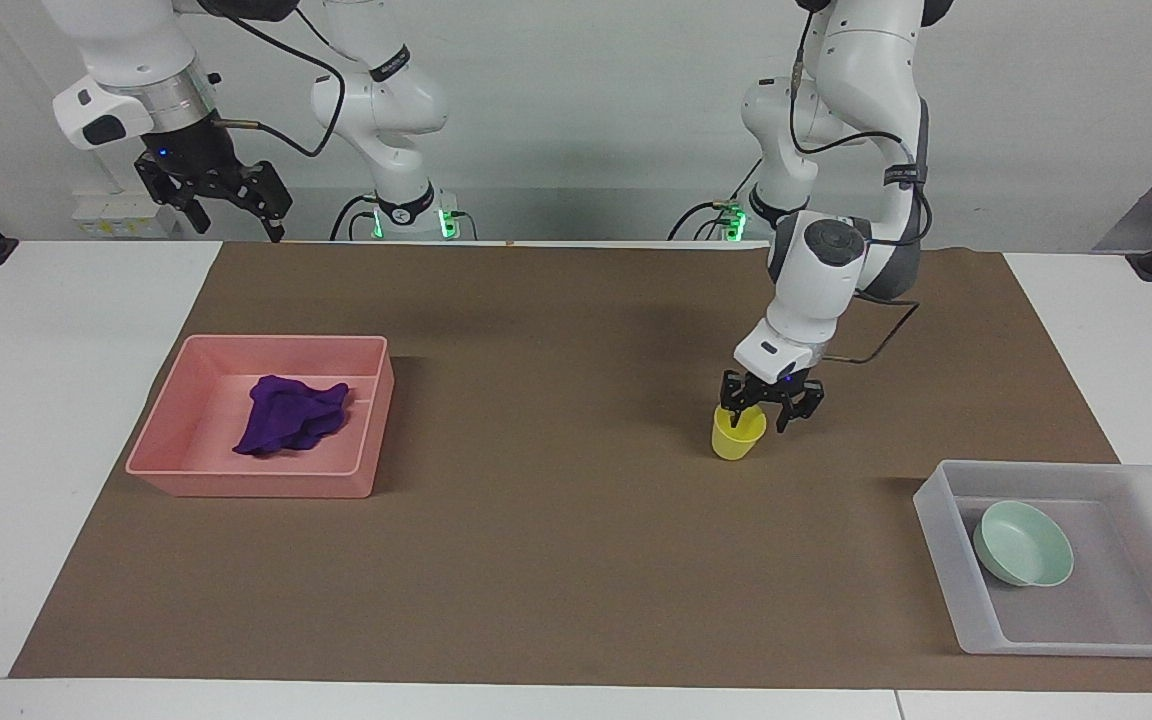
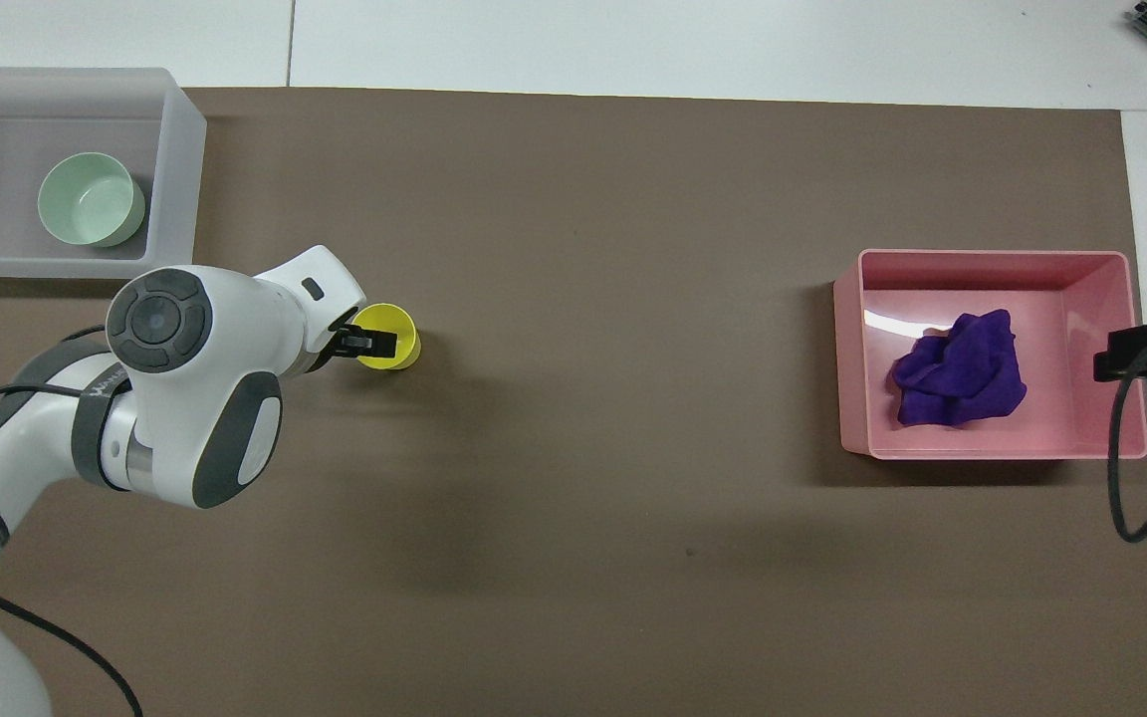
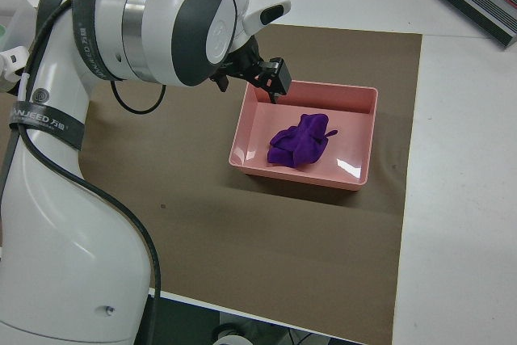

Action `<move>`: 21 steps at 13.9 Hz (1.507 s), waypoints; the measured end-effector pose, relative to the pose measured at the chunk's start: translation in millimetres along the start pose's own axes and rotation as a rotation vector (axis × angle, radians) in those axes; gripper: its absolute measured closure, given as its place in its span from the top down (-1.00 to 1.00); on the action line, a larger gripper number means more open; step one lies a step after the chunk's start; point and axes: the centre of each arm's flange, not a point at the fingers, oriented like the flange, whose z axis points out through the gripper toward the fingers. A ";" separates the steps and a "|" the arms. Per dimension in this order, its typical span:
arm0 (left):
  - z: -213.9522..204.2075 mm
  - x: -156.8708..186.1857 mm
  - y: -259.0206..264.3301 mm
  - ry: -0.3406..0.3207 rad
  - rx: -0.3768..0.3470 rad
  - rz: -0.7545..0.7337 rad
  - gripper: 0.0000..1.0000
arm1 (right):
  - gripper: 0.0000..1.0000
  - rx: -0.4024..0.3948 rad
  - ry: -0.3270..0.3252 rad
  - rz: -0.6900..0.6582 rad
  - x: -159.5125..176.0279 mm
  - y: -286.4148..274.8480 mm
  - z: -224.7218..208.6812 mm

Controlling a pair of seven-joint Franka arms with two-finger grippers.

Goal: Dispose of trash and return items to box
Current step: 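Reach the left gripper to the yellow cup and grasp its rim, then carry the yellow cup with the left gripper into the clear bin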

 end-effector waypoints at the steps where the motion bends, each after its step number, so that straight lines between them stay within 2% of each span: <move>1: 0.6 0.1 -0.5 0.001 0.000 -0.001 -0.14 | 1.00 0.000 -0.001 0.001 -0.1 0.5 -0.1; 4: -2.4 2.0 -2.3 0.010 0.000 -0.005 -0.89 | 1.00 -0.003 -0.028 0.011 2.2 5.1 -3.9; 7: -20.0 9.9 -15.6 0.045 0.003 -0.028 -0.93 | 1.00 -0.004 -0.036 0.024 8.5 4.6 0.0; 10: -59.1 32.5 -55.5 0.092 0.015 -0.098 -0.93 | 1.00 -0.005 -0.041 0.027 9.2 4.0 2.3; 14: -118.0 75.4 -136.5 0.162 0.042 -0.210 -0.93 | 1.00 -0.005 -0.041 0.026 9.2 3.7 2.3; 19: -144.8 104.8 -261.0 0.179 0.090 -0.310 -0.93 | 1.00 -0.005 -0.041 0.026 9.2 3.7 2.3; 21: -144.3 117.9 -295.9 0.186 0.098 -0.348 -0.93 | 1.00 -0.005 -0.041 0.026 9.2 3.7 2.3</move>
